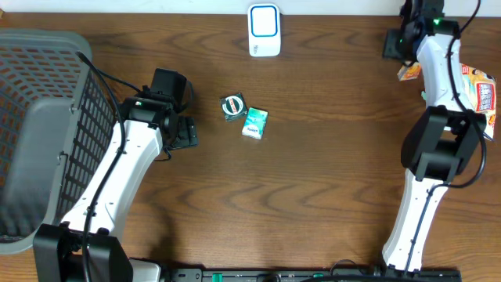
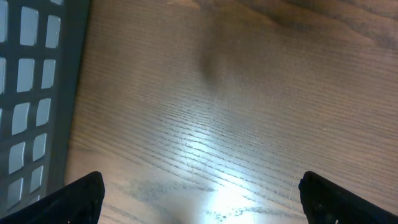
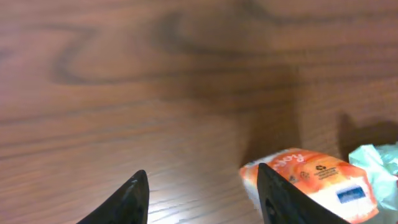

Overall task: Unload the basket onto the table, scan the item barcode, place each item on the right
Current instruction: 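Carry the Kleenex pack to the right edge and release it, then reach the right gripper to the small teal tissue pack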

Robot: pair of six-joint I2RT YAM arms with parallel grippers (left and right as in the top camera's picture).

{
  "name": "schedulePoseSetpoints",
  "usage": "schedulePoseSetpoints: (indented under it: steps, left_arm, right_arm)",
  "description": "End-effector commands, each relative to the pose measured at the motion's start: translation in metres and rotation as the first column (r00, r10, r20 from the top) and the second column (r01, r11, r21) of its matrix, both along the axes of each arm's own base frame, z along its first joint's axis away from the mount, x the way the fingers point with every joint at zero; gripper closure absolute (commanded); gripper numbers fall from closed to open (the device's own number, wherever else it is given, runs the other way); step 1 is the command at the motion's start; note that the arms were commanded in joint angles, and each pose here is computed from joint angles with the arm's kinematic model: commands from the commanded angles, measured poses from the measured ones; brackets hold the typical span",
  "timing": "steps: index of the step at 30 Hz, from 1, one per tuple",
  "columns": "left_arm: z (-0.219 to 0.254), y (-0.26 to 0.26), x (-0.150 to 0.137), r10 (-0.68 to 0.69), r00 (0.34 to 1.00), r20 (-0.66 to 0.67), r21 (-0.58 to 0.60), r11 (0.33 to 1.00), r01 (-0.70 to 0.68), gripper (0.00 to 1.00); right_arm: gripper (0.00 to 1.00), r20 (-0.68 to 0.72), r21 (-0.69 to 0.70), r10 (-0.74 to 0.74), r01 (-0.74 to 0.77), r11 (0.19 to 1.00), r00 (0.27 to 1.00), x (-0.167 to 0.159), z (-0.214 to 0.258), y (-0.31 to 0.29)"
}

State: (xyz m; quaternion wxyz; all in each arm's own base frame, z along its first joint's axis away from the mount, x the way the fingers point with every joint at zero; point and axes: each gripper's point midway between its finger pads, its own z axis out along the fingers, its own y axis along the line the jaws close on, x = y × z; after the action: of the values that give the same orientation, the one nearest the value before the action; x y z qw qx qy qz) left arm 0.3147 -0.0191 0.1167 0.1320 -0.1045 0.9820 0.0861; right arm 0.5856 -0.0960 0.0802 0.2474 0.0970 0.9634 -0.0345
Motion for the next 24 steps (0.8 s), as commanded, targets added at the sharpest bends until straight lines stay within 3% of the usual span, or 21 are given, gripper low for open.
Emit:
schedulePoseSetpoints:
  steps: [1, 8, 14, 17, 20, 24]
  left_arm:
    - [0.005, 0.003, 0.0, 0.011, 1.0, 0.014, 0.005, 1.0, -0.012, 0.02]
    - [0.005, 0.003, 0.0, 0.011, 1.0, 0.014, 0.005, 1.0, -0.012, 0.02]
    - [0.005, 0.003, 0.0, 0.012, 1.0, 0.014, 0.005, 1.0, -0.012, 0.02]
    - [0.005, 0.003, 0.0, 0.011, 1.0, 0.014, 0.005, 1.0, -0.012, 0.02]
    - [0.005, 0.003, 0.0, 0.011, 1.0, 0.014, 0.005, 1.0, -0.012, 0.02]
    - [0.005, 0.003, 0.0, 0.011, 1.0, 0.014, 0.005, 1.0, -0.012, 0.02]
  right_arm:
    - [0.5, -0.028, -0.092, -0.066, 0.063, 0.994, 0.997, -0.008, -0.004, -0.031]
    - [0.5, -0.104, -0.236, -0.162, 0.134, 0.962, 0.981, -0.033, -0.002, -0.063]
    - [0.45, -0.147, -0.227, -0.153, 0.117, 0.967, 0.977, -0.047, 0.008, -0.057]
    - [0.44, -0.117, -0.087, -0.061, 0.051, 0.995, 0.991, -0.041, 0.021, -0.022]
    - [0.41, -0.058, 0.192, 0.106, -0.093, 0.977, 0.993, -0.037, 0.037, 0.042]
    - [0.35, 0.055, 0.572, 0.308, -0.283, 0.77, 0.95, -0.048, 0.066, 0.132]
